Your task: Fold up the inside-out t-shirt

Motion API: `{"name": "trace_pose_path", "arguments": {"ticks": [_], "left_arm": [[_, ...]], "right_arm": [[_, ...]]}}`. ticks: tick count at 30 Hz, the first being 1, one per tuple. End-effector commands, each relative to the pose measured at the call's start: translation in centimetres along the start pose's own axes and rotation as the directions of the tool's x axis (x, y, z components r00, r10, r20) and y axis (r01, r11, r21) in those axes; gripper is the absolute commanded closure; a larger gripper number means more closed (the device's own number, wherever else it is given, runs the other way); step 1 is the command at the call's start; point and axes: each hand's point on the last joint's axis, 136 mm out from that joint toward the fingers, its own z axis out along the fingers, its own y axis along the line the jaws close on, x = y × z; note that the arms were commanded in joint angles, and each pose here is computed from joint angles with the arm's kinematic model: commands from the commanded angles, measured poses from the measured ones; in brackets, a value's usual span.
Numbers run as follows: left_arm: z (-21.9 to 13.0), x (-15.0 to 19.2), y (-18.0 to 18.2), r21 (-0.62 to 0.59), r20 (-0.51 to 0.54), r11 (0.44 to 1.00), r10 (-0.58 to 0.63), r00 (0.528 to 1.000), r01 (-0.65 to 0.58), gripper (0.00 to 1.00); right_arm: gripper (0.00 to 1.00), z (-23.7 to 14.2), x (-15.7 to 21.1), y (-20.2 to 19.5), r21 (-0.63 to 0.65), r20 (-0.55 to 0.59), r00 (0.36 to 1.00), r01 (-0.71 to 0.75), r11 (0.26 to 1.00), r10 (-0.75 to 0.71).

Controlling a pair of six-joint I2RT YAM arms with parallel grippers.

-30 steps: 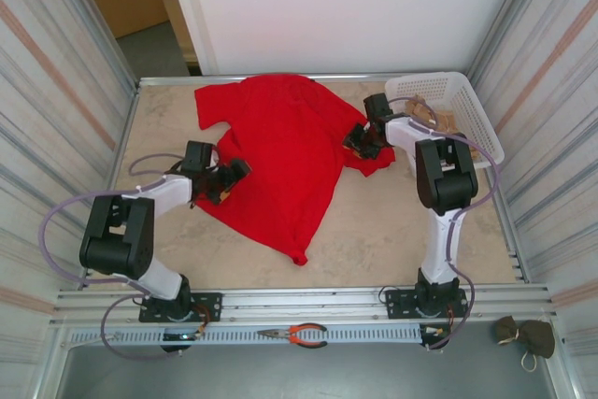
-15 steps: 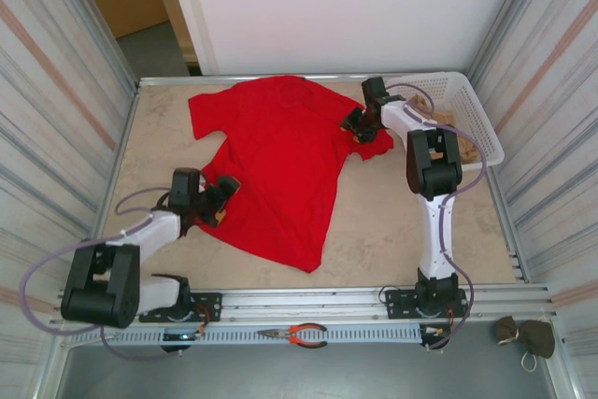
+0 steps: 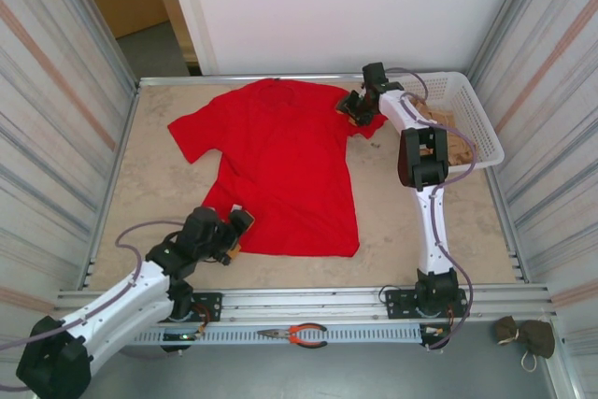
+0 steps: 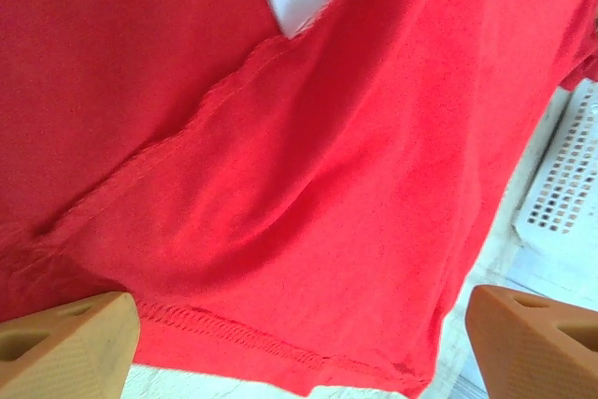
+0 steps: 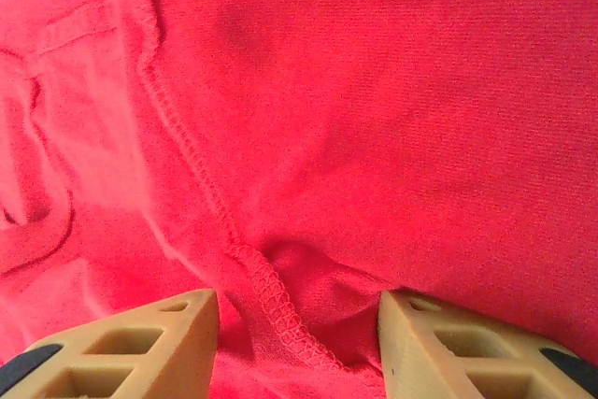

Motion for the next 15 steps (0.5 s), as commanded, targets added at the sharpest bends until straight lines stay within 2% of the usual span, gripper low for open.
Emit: {"name": "trace_pose_path", "arguments": {"ticks": [1, 5, 9, 13, 15], "left_arm": [[-0.8, -1.1, -1.1, -0.045, 0.061, 0.997, 0.058, 0.996, -0.055, 0.09], [-1.5, -2.2, -4.0, -0.094, 0.064, 0.957, 0.279, 0.958, -0.273, 0.08], [-2.0, -2.9, -6.8, -0.162, 0.007, 0.858, 0.494, 0.869, -0.487, 0.07], [-2.2, -3.7, -8.5, -0.229, -0.063, 0.743, 0.633, 0.771, -0.629, 0.07], [-2.2, -4.0, -9.0, -0.231, -0.078, 0.716, 0.661, 0.746, -0.659, 0.07]], "right_arm": [[0.53, -3.3, 0.4, 4.4, -0.118, -0.009, 0.991, 0.132, 0.984, -0.134], [0.52, -8.4, 2.7, 8.8, -0.175, 0.025, 0.970, 0.243, 0.954, -0.243], [0.52, -12.5, 6.5, 9.3, -0.166, 0.038, 0.962, 0.272, 0.948, -0.270], [0.50, -15.1, 12.5, 5.3, -0.089, 0.008, 0.964, 0.265, 0.960, -0.265], [0.47, -16.1, 15.4, 2.6, -0.023, -0.002, 0.963, 0.271, 0.962, -0.271]]}}
